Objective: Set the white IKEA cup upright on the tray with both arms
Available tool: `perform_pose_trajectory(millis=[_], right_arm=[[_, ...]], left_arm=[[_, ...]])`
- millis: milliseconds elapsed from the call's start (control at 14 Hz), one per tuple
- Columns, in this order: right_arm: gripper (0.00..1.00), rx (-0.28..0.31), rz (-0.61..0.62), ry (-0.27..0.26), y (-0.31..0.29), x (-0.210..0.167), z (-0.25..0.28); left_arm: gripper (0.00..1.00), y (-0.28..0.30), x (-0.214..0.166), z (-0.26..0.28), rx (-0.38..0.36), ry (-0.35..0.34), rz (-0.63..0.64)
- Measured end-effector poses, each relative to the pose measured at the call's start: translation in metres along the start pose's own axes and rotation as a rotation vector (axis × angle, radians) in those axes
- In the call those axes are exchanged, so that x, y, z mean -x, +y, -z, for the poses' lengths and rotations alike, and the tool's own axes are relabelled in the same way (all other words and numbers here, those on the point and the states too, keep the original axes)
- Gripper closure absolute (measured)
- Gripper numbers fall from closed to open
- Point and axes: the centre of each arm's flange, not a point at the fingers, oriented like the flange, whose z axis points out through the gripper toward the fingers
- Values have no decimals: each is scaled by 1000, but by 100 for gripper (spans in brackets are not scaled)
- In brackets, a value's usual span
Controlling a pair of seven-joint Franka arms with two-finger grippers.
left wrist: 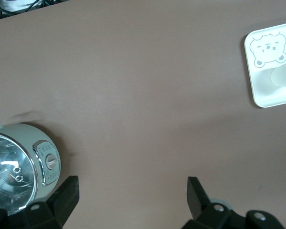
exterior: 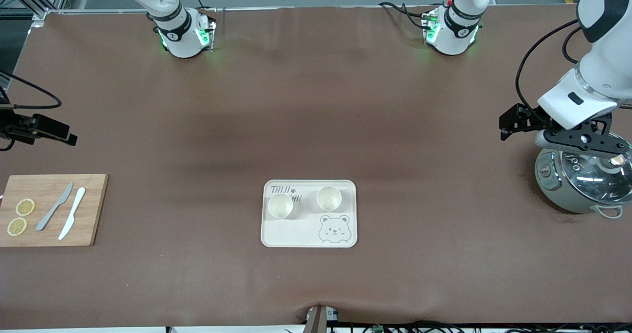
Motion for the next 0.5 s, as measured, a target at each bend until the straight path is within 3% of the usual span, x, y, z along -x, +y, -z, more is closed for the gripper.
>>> perform_pose_trajectory(millis=[501], right_arm=[[0,-9,-15,30,14,23,-12]], left_arm=[[0,-1,0,0,0,1,3]])
